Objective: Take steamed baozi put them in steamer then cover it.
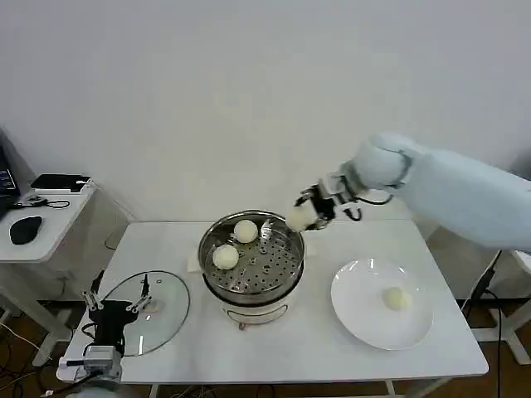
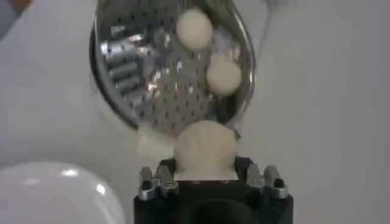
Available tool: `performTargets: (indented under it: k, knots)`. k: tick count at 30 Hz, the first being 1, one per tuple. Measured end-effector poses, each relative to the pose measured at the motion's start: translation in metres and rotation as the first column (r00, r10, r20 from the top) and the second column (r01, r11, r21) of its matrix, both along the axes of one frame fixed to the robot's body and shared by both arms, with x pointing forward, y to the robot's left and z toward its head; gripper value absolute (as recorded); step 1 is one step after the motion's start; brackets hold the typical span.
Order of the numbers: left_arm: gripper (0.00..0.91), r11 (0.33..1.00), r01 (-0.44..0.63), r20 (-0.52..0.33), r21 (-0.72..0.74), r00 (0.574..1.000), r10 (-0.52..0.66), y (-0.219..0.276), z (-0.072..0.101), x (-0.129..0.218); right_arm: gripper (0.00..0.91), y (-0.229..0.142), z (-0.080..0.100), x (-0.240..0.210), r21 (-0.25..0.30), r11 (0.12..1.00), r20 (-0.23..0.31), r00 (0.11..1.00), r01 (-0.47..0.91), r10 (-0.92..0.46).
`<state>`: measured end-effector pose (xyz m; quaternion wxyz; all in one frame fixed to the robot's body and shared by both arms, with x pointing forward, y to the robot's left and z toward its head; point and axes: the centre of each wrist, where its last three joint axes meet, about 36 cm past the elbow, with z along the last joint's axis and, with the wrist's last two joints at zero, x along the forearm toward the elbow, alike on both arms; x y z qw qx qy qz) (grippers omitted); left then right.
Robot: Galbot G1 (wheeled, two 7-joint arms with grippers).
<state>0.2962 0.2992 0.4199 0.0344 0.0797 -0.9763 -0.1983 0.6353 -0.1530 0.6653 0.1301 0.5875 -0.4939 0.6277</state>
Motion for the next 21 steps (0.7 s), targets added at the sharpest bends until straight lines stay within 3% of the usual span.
performTargets:
  k: [13,21]
  knots:
    - [0.907,1.0,-0.017,0.007,-0.012,1.0,0.017,0.001,0.001,-0.005,0.645,0.084,-0.056,-0.007,-0.095,0.971,-0.062,0.974,-0.221,0.216]
    - [0.907,0.999,-0.03,0.01,-0.011,0.999,0.03,0.004,0.0,-0.007,0.645,0.106,-0.071,-0.013,-0.133,0.942,-0.089,0.951,-0.307,0.297]
